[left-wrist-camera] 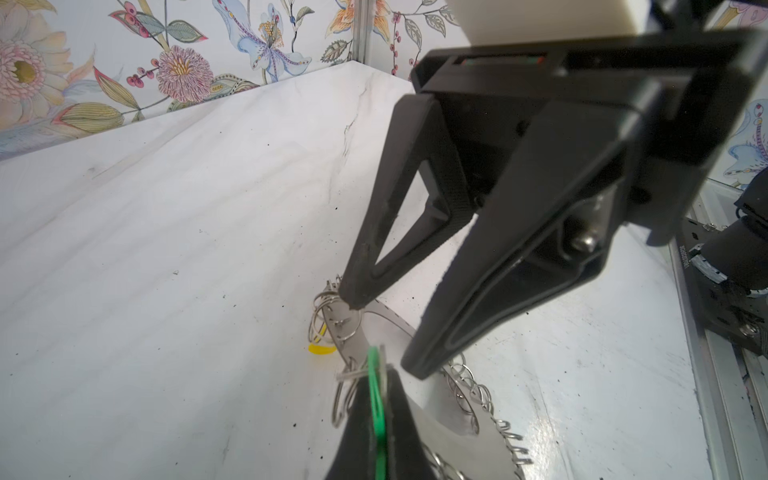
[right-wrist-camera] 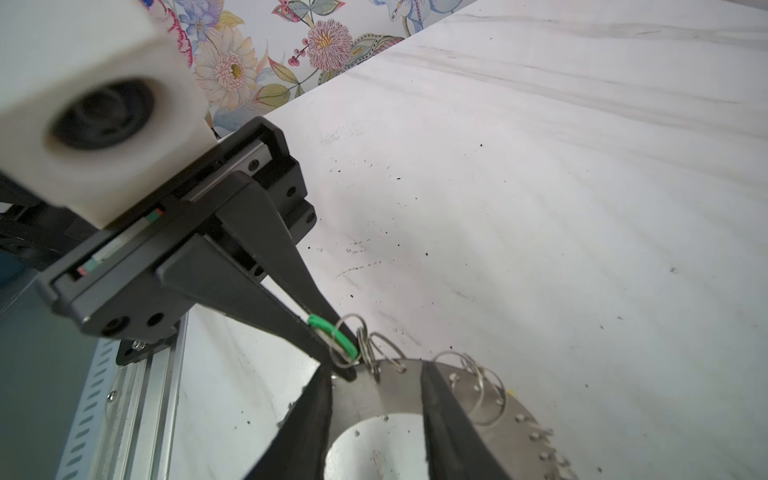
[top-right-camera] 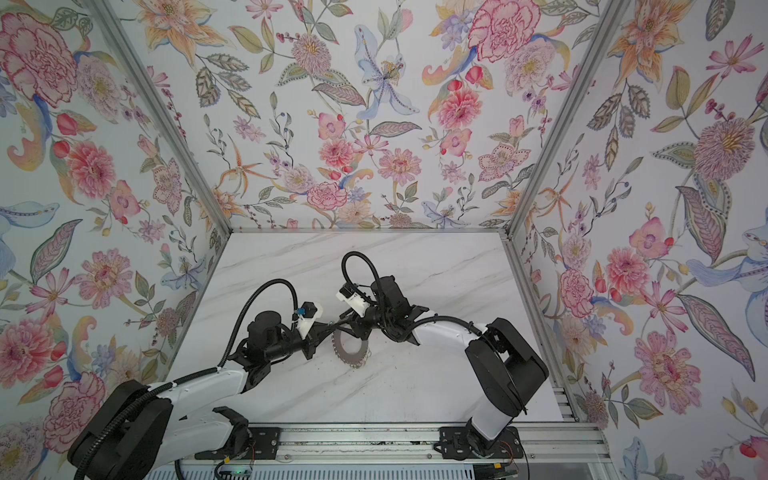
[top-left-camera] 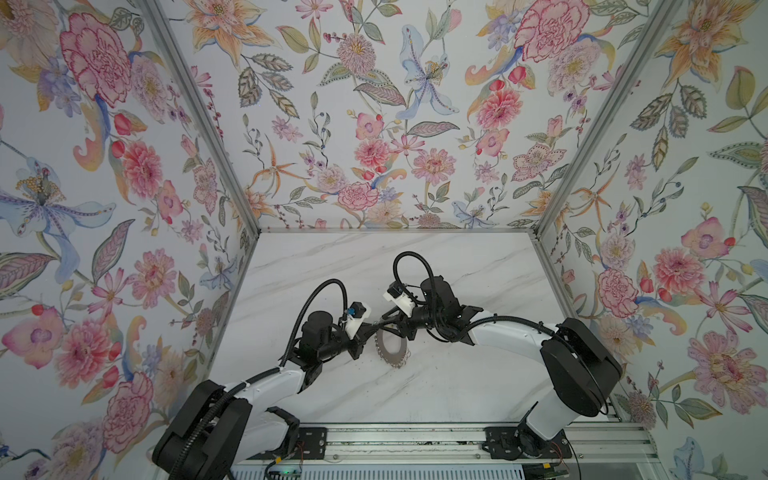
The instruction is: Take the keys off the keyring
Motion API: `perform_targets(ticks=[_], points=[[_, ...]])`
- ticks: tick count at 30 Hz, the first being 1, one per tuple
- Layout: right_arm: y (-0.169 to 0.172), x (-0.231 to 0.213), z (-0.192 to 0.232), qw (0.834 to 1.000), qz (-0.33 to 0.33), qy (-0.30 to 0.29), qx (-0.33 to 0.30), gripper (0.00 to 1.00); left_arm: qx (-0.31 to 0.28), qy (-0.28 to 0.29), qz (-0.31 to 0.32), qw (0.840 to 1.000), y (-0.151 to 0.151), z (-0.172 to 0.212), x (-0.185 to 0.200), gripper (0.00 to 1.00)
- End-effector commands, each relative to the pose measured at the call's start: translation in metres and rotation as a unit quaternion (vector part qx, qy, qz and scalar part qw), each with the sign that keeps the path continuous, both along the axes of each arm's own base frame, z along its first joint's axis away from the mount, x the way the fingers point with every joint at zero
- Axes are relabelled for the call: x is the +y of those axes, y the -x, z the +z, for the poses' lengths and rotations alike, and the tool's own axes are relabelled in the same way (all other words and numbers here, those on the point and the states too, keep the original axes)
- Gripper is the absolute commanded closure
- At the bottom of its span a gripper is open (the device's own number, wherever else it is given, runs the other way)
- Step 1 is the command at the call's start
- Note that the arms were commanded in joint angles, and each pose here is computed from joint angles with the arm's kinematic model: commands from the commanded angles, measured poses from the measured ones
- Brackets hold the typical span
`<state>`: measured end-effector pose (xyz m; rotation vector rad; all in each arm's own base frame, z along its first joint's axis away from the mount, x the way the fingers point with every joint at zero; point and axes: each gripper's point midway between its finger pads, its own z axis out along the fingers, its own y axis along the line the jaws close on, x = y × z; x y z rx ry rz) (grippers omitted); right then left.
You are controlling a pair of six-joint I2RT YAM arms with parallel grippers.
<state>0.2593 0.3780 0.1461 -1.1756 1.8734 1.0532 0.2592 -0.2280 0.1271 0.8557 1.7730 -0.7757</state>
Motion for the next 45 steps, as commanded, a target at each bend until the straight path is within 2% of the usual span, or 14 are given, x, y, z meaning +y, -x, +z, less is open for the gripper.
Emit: perform_targets(ticks=[1, 4, 10, 14, 23, 31, 37, 41, 45], points=[[-0.007, 0.009, 0.008, 1.000, 0.009, -0.015, -0.011, 0.63, 0.000, 0.019, -0.007, 1.000, -0.007, 0.011, -0.001, 1.00], [-0.010, 0.009, 0.006, 1.000, 0.010, -0.010, -0.010, 0.65, 0.026, 0.020, -0.025, 0.999, -0.007, 0.004, -0.006, 1.00], [-0.015, -0.004, -0.008, 1.000, 0.005, 0.001, 0.007, 0.68, 0.040, 0.037, -0.028, 0.998, -0.012, 0.000, -0.003, 1.00], [-0.018, -0.013, -0.026, 1.000, -0.008, 0.017, 0.020, 0.68, 0.090, -0.005, -0.002, 0.996, -0.023, -0.024, 0.003, 1.00], [-0.019, -0.006, -0.061, 0.997, -0.004, 0.052, 0.049, 0.68, 0.225, -0.044, 0.025, 0.973, -0.033, -0.083, 0.009, 1.00], [-0.030, 0.001, -0.087, 0.995, -0.004, 0.090, 0.047, 0.68, 0.299, -0.082, 0.072, 0.948, -0.034, -0.115, 0.022, 1.00], [-0.033, 0.012, -0.097, 0.992, 0.002, 0.123, 0.026, 0.68, 0.316, -0.112, 0.127, 0.934, -0.039, -0.121, 0.040, 1.00], [-0.036, 0.016, -0.103, 0.991, 0.002, 0.137, 0.015, 0.68, 0.316, -0.119, 0.134, 0.932, -0.043, -0.119, 0.042, 1.00], [-0.038, 0.015, -0.107, 0.990, -0.001, 0.139, 0.015, 0.68, 0.314, -0.086, 0.075, 0.943, -0.038, -0.108, 0.023, 1.00]])
